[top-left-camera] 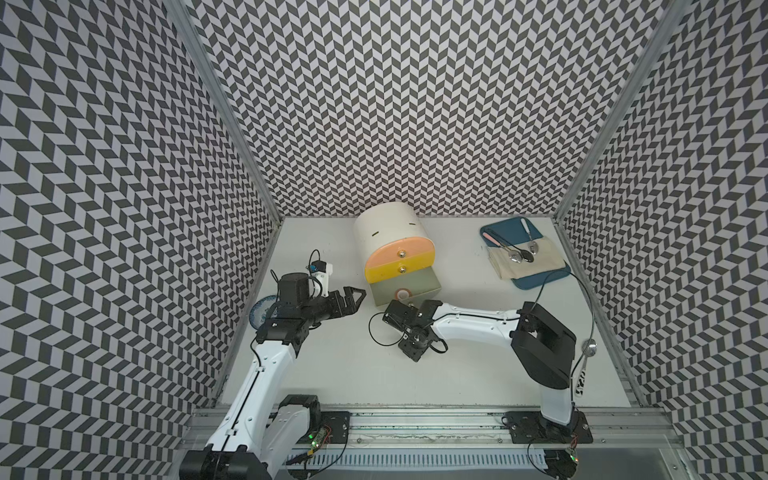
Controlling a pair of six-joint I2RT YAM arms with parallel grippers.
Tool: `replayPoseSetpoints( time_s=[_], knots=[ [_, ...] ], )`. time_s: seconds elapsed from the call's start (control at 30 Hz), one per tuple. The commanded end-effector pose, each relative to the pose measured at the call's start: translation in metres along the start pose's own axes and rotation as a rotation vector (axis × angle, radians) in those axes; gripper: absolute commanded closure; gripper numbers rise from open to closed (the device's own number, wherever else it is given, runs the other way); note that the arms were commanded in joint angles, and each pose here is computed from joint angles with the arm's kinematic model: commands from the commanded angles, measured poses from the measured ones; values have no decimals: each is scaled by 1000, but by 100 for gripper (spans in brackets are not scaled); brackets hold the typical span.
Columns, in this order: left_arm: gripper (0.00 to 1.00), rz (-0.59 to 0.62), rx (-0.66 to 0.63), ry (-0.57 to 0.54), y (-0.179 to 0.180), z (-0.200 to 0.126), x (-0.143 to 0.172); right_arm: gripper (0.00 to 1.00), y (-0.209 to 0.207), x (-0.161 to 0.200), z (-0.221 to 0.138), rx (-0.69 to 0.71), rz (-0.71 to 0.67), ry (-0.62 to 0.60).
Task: Place the transparent tape into the drawer according to color
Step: Pick up the tape at the center of the board.
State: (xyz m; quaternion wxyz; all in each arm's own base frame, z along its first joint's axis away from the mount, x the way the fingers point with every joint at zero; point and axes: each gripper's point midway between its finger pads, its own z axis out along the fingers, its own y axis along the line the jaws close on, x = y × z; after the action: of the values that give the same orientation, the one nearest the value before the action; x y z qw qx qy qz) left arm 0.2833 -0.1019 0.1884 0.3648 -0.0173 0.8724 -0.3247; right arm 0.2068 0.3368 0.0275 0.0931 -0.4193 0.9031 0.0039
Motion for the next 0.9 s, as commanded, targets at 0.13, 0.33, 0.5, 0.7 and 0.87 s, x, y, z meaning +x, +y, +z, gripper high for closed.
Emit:
replayPoseSetpoints(
  time_s=[0.13,0.33,0.5,0.7,0.87],
  knots=[
    [0,17,18,-12,-3,-3,-1,54,-1,0,8,29,-21,22],
    [0,20,25,-16,-5,-4,-2,62,-2,8,18,33,-26,68],
    [0,21,30,-15,-6,-4,-2,71,-4,14,24,51,-26,96],
    [0,23,33,-16,-7,-4,-2,83,-6,15,26,59,-23,109],
    [0,23,32,-14,-7,-4,-2,93,-6,16,28,61,-27,113]
  ],
)
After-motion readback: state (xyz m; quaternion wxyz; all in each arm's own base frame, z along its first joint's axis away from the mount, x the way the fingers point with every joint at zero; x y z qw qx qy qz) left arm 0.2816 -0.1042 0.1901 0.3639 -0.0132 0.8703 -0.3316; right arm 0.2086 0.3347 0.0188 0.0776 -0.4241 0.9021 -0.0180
